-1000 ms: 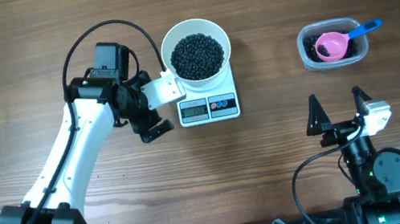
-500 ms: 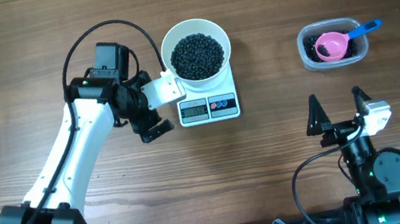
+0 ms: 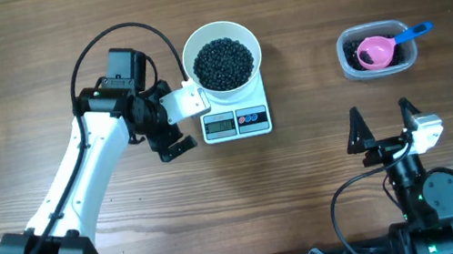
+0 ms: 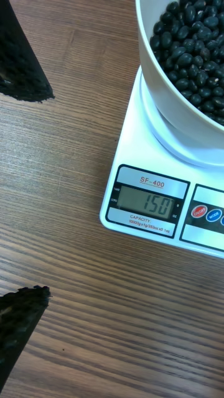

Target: Scoop item into bowl and weigh 150g on scale

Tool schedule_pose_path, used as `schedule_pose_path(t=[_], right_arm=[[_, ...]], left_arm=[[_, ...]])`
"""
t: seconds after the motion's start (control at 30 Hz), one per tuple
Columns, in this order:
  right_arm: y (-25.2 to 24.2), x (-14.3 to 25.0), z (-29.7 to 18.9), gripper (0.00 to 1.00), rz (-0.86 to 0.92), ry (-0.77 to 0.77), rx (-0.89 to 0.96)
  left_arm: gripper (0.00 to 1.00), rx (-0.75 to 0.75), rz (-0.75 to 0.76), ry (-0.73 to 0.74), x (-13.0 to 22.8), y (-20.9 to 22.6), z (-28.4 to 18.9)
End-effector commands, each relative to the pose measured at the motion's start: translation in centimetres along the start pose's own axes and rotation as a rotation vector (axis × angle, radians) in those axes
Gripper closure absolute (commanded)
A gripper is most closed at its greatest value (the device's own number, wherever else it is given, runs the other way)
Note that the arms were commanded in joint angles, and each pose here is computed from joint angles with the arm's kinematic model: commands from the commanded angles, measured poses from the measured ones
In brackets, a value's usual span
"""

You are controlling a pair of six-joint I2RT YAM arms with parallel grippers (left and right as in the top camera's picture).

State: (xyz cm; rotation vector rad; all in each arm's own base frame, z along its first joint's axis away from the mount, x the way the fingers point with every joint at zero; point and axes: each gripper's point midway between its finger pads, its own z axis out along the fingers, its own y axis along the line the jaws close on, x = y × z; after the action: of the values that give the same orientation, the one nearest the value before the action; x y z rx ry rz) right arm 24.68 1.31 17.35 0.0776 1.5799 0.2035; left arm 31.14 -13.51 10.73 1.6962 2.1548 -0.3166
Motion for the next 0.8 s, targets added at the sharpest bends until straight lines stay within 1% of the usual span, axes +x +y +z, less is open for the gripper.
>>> schedule_pose_path(t=[0.0, 0.53, 0.77], right_arm=[[-0.1, -0.3, -0.1, 0.00, 0.007, -0.013, 0.010], [-0.1, -0.3, -0.1, 0.00, 0.007, -0.013, 0.010], [-0.1, -0.3, -0.1, 0.00, 0.007, -0.013, 0.010]], left_arm=[[0.00, -0.001, 0.027, -0.016, -0.5, 0.0, -0.2], [0.00, -0.004, 0.028, -0.014, -0.5, 0.0, -0.3], [0.00, -0.090, 0.047, -0.047, -1.2, 0.5, -3.1]])
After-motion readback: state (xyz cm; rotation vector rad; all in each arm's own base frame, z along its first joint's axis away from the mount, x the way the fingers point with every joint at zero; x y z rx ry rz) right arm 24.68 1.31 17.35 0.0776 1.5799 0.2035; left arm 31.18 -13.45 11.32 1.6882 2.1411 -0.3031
